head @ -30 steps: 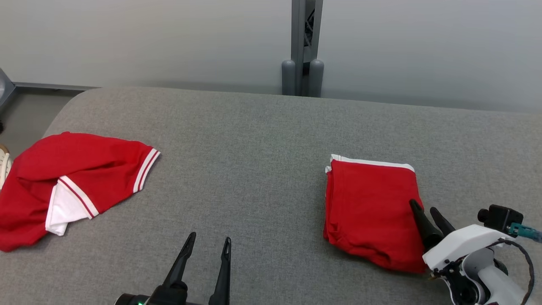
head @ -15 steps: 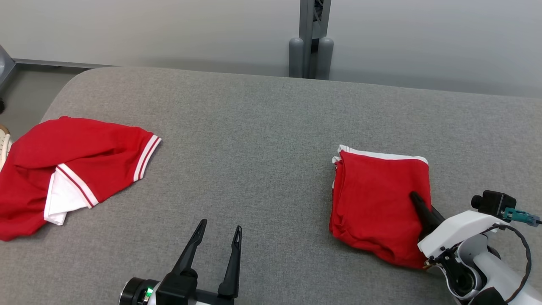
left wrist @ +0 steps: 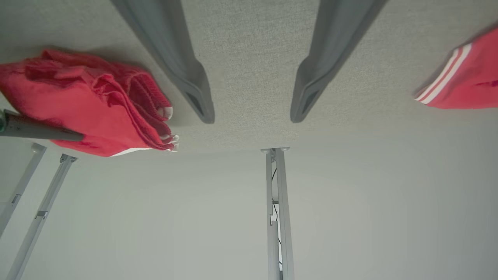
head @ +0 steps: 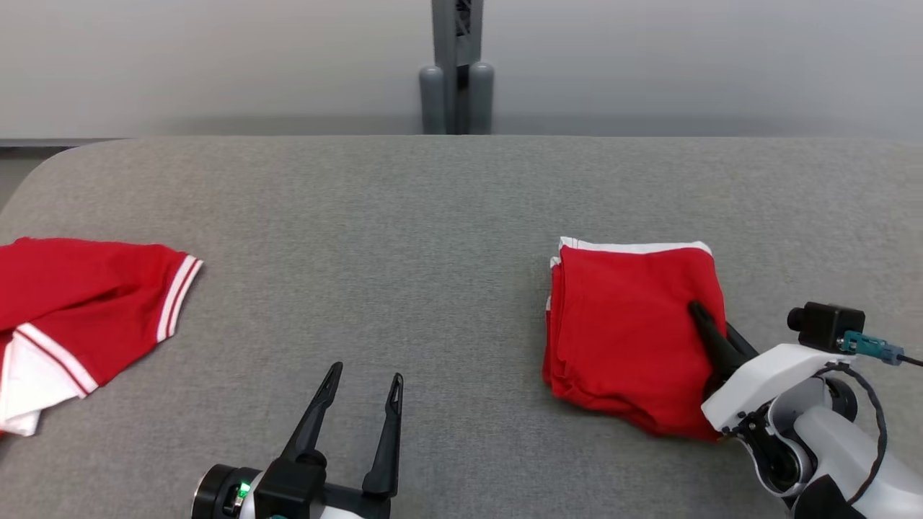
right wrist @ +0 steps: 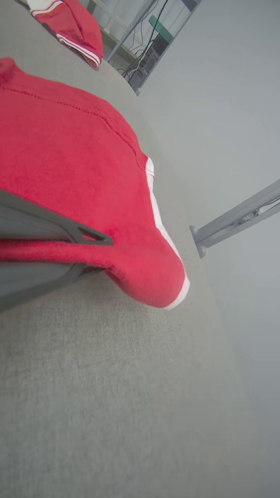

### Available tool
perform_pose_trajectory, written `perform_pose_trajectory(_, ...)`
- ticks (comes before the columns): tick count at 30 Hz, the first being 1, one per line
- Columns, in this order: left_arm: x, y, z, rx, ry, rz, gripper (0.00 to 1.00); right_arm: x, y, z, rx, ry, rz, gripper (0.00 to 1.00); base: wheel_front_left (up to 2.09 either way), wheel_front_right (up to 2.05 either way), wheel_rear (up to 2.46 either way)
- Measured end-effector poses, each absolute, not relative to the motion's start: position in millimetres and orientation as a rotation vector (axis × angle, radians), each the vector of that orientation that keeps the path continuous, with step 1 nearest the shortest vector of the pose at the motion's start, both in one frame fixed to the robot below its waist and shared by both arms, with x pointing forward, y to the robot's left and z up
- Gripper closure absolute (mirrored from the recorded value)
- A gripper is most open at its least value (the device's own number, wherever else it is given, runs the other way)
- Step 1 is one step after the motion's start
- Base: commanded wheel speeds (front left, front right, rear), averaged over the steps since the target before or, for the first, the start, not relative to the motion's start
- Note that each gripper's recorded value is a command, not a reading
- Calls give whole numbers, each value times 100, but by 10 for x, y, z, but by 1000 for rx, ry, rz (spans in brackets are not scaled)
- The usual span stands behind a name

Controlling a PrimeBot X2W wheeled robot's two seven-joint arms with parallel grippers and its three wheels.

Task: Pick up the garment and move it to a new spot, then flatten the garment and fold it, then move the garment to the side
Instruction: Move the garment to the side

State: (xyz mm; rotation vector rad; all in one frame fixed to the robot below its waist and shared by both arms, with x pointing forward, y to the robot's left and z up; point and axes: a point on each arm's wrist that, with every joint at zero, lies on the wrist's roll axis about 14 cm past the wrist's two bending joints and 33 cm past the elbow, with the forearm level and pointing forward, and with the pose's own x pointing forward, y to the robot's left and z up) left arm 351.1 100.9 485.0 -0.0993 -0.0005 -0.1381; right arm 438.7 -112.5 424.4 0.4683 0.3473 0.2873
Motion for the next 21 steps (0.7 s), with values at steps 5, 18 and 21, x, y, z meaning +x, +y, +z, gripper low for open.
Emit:
perform_pose_trajectory(5,3599,766,4865,-106,-6,-222,0,4372,-1471,4397,439,271,212,100,0,0,0)
perform_pose_trajectory(18,3743,80,4909,-112,-27,-456,0,4031,-2146,4510,372,185,42,100,0,0,0)
perform_pose_trajectory(21,3812,-13,4913,-113,-35,-486,0,4064,-2265,4521,299,183,38,100,0,0,0)
